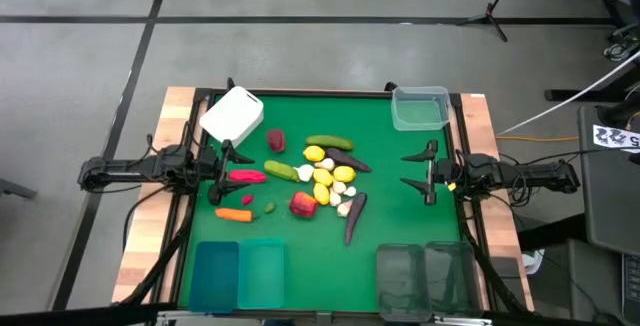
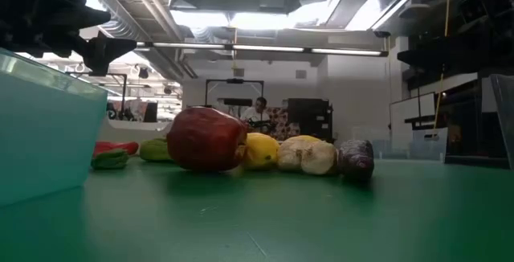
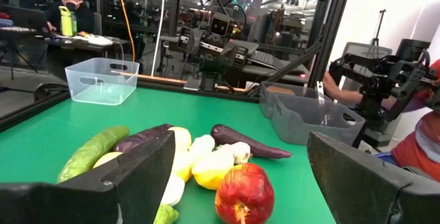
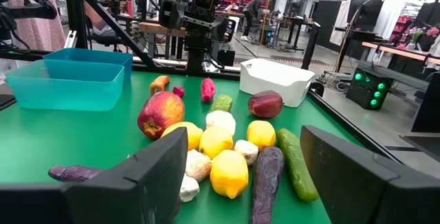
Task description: Sort produce into baskets
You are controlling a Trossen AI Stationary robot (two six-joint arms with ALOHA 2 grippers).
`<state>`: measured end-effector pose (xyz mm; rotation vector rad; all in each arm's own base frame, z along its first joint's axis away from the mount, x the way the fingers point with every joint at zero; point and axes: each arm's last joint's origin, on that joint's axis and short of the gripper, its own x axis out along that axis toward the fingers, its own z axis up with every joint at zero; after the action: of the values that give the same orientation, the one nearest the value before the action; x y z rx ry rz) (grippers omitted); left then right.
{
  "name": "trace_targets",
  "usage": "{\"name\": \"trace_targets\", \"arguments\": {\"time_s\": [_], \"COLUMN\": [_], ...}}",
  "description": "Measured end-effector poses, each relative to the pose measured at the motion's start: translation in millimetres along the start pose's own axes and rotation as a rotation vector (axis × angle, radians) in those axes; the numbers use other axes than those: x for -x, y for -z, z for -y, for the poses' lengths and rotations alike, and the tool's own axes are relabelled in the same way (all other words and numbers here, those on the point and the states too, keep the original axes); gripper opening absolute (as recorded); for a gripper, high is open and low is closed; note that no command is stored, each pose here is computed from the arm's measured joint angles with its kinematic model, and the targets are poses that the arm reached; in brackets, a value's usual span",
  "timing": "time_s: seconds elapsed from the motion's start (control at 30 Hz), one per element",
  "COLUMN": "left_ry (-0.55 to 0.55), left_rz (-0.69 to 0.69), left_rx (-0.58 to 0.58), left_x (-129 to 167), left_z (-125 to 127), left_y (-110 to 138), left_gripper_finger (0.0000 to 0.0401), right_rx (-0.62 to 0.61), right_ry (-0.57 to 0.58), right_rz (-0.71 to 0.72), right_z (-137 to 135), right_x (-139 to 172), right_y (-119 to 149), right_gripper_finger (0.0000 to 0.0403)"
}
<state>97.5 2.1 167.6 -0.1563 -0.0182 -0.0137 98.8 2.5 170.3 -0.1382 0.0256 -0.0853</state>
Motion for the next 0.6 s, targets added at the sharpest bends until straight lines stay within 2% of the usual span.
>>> {"name": "trace_targets", "arguments": {"time_s": [0.2, 0.6], "left_ry": [0.0, 0.0], "left_rz": [0.0, 0.0], "left_rx": [0.0, 0.0], "left_x": [0.0, 0.0], "left_z": [0.0, 0.0], "left_y": [0.0, 0.0], "left_gripper_finger": [0.0326, 0.0326], "right_rx": [-0.001, 0.0], "right_ry": [0.078, 0.05], "right_rz": [-0.006, -0.005], "right_z": [2.4, 1.5], "right_x": [0.2, 0.1], "right_y": [-0.4, -0.3], "right_gripper_finger": [0.028, 0.028]}}
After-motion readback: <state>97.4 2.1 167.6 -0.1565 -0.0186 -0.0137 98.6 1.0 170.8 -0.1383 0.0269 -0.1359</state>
